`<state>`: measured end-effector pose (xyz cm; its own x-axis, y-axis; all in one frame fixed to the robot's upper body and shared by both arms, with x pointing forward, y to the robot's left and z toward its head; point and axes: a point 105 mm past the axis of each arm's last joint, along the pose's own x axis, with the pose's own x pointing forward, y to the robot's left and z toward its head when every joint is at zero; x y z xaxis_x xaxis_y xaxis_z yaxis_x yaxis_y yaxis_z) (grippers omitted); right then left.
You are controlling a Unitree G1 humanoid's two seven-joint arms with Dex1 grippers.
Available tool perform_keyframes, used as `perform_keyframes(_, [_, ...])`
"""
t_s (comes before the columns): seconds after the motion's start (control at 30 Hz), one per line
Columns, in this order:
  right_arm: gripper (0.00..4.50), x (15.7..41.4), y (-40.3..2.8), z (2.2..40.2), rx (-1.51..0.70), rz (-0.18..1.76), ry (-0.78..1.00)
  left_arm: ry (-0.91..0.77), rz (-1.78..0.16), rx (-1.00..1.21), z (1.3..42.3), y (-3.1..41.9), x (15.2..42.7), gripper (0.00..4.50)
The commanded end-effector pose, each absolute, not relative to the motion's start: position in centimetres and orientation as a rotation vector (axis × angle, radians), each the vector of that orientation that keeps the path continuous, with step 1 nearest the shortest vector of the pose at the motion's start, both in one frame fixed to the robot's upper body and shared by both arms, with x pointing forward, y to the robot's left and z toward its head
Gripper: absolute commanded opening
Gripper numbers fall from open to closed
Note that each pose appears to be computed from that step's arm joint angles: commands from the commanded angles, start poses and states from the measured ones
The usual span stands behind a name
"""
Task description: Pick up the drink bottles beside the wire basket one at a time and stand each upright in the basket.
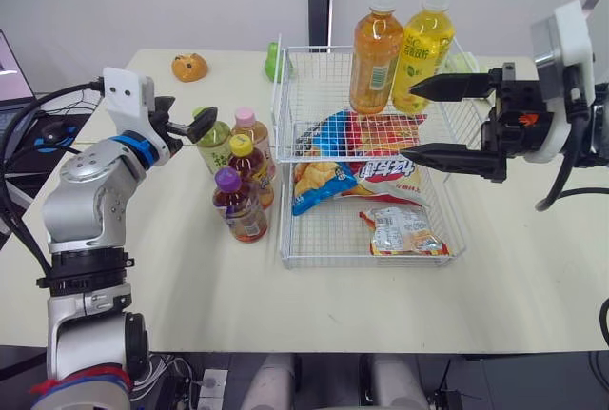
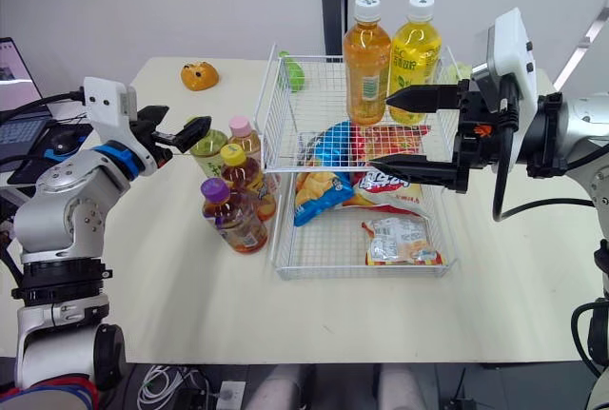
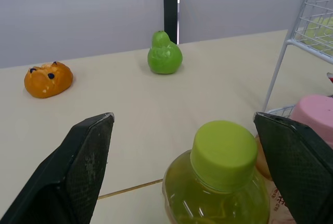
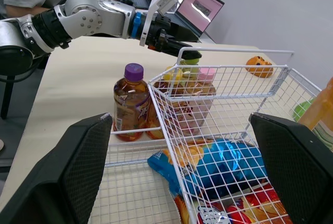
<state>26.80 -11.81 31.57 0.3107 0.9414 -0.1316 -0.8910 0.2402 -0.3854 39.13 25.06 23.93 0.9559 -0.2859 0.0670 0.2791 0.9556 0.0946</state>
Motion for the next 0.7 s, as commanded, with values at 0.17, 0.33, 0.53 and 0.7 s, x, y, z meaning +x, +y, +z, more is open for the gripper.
perform_keyframes(0.17, [4.50,26.2,-12.0,32.8,-0.454,1.235,-0.194,-0.124,-0.328,0.084,25.2,24.2,39.7,3.84])
perform_keyframes(0.33, [4.50,26.1,-12.0,32.9,-0.452,1.232,-0.198,-0.081,-0.327,0.089,24.3,24.2,40.1,2.23])
perform_keyframes(0.53, [4.50,26.1,-12.0,33.0,-0.448,1.229,-0.203,-0.068,-0.341,0.088,24.0,24.1,40.0,1.36])
perform_keyframes(0.7, [4.50,26.0,-12.0,33.1,-0.447,1.226,-0.209,-0.122,-0.347,0.103,26.0,24.4,39.5,1.36])
